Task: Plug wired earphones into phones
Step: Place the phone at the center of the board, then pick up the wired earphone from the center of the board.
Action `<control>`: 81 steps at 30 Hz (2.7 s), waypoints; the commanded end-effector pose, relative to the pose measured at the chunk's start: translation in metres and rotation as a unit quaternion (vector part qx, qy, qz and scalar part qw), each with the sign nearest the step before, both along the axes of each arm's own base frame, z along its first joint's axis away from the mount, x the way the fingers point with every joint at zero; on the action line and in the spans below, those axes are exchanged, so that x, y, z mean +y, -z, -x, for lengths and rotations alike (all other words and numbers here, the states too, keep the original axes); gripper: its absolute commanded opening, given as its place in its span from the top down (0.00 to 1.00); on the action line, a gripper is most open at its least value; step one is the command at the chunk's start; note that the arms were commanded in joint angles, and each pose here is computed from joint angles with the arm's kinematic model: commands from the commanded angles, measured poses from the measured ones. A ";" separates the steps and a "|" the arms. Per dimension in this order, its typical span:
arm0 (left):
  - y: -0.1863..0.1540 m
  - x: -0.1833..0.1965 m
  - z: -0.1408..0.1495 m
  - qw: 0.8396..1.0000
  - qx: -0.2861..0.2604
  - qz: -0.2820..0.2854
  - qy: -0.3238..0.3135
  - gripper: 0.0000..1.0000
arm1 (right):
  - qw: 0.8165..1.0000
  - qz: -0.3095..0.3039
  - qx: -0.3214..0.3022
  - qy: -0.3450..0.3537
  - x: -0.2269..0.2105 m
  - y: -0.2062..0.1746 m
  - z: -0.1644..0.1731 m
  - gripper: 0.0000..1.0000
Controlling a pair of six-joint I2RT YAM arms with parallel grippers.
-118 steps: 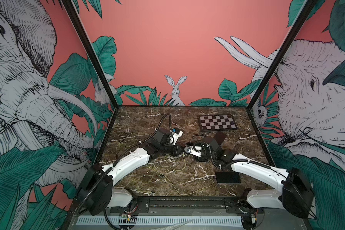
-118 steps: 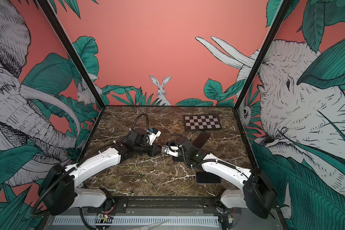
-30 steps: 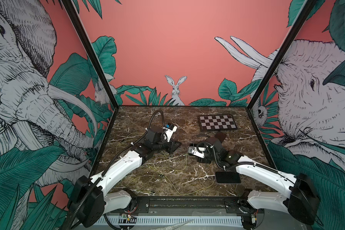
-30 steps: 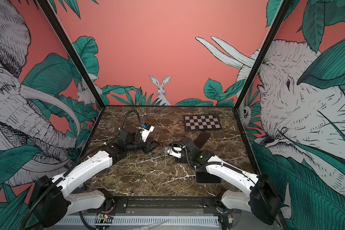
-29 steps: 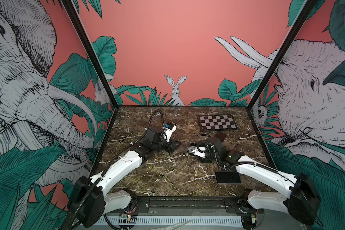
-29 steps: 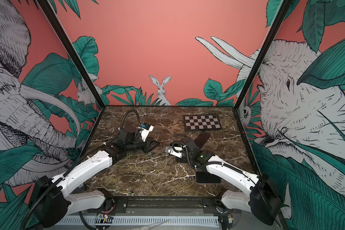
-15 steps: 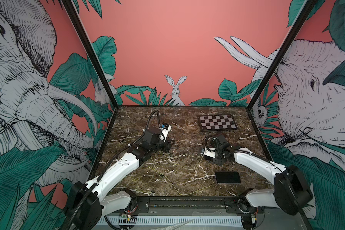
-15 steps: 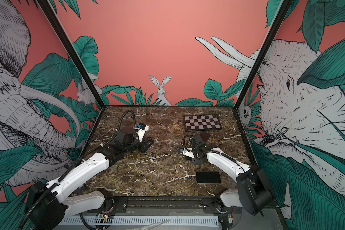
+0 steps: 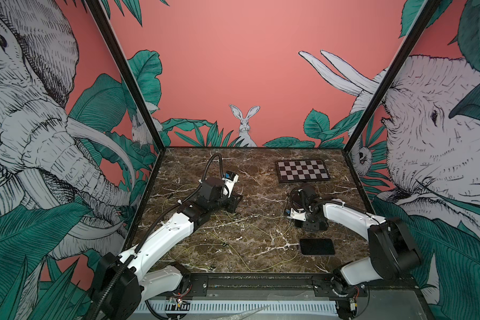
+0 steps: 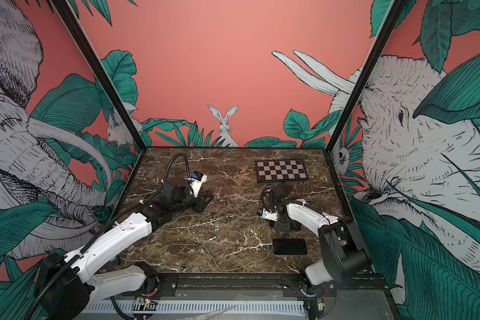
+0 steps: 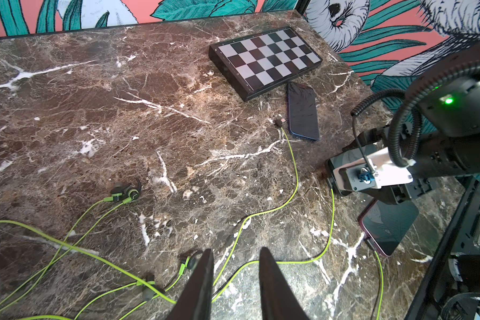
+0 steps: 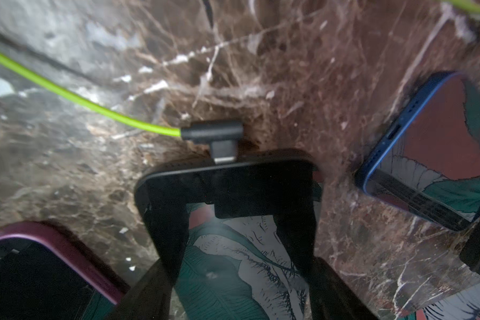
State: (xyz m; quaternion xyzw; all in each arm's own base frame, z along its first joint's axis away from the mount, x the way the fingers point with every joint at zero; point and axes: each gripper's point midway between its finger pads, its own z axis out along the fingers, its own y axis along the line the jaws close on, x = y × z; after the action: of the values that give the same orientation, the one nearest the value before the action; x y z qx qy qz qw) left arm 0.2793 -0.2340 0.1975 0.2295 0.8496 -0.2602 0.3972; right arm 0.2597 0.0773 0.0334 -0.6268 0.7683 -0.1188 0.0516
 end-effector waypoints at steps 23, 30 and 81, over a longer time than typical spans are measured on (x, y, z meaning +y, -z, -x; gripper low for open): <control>0.001 -0.001 0.002 1.000 -0.001 0.010 0.006 0.72 | 0.837 -0.379 -0.260 0.298 0.064 -0.153 -0.098 0.19; 0.004 -0.002 0.002 1.000 0.004 0.010 0.006 0.72 | 0.693 -0.491 -0.168 0.501 0.089 -0.142 -0.129 0.49; 0.011 -0.004 0.002 1.000 0.026 0.005 0.005 0.71 | 0.603 -0.387 -0.095 0.691 0.069 0.013 -0.157 0.72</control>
State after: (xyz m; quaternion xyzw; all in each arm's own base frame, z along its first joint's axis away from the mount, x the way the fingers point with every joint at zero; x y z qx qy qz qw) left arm 0.2783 -0.2387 0.1839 0.2283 0.8568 -0.2691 0.3759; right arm 0.4169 0.1463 0.0285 0.1737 0.9379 0.1291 0.2710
